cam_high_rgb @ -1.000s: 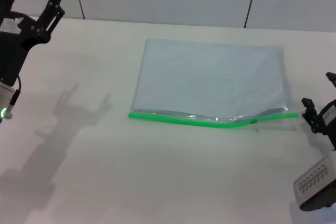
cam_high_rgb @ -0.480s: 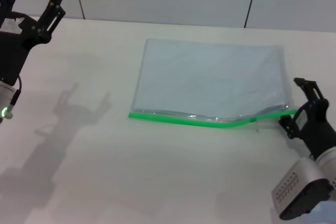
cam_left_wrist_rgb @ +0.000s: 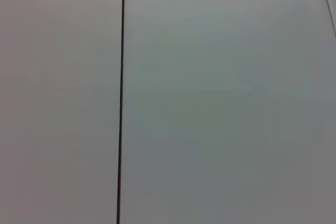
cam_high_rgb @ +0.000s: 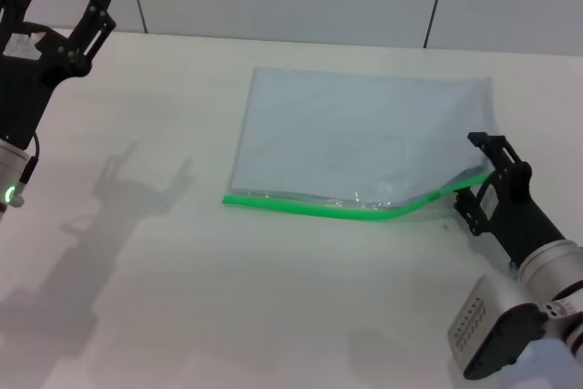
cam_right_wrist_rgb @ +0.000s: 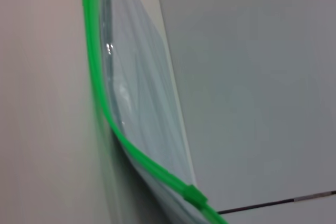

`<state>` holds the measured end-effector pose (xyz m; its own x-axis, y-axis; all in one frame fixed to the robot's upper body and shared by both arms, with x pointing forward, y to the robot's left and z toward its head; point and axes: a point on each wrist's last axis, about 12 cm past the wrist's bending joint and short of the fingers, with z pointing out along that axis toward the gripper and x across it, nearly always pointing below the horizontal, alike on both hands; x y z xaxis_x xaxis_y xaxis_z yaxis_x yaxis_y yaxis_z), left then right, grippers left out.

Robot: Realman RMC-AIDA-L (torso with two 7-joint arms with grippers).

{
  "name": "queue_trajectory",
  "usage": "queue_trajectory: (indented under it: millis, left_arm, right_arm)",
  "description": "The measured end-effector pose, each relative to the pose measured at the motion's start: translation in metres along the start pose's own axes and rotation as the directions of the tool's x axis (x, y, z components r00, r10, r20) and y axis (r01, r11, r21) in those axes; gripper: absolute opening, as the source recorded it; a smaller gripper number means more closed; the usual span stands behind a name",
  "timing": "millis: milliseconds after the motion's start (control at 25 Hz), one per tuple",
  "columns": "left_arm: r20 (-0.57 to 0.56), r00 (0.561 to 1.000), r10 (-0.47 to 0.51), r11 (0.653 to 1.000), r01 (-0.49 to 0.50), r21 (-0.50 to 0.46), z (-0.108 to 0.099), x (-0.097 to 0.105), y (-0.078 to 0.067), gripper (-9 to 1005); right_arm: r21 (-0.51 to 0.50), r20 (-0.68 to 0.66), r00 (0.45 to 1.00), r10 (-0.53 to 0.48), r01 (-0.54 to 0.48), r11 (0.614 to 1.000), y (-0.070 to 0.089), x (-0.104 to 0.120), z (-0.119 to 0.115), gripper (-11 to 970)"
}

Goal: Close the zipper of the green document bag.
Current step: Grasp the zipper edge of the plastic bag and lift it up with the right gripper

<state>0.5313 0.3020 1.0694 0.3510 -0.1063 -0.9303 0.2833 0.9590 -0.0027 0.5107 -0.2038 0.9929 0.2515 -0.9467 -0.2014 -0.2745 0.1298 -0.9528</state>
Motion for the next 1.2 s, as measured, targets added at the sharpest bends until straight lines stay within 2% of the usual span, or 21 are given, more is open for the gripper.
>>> queue_trajectory:
  millis: [120, 520, 920, 1080, 1200]
  left_arm:
    - [0.0, 1.0, 0.0, 1.0, 0.0, 0.0, 0.0, 0.0, 0.0, 873]
    - [0.0, 1.0, -0.002, 1.0, 0.002, 0.0, 0.0, 0.0, 0.0, 873]
    - [-0.001, 1.0, -0.002, 1.0, 0.002, 0.002, 0.0, 0.0, -0.001, 872]
    - [-0.017, 1.0, -0.001, 1.0, 0.001, 0.02, 0.002, 0.002, -0.003, 872]
    - [-0.061, 0.998, 0.029, 0.995, -0.023, 0.097, 0.009, 0.007, -0.009, 871]
  right_arm:
    - [-0.011, 0.003, 1.0, -0.009, 0.009, 1.0, 0.001, -0.002, 0.0, 785]
    - [-0.039, 0.022, 1.0, -0.011, 0.012, 0.999, 0.002, -0.013, 0.004, 548]
    - [-0.031, 0.041, 0.999, -0.007, 0.009, 0.999, 0.0, -0.019, 0.006, 176]
    - [-0.025, 0.053, 0.999, 0.002, 0.0, 1.0, -0.003, -0.024, 0.008, 92]
    - [-0.018, 0.07, 0.997, 0.012, -0.011, 1.0, -0.005, -0.03, 0.008, 66]
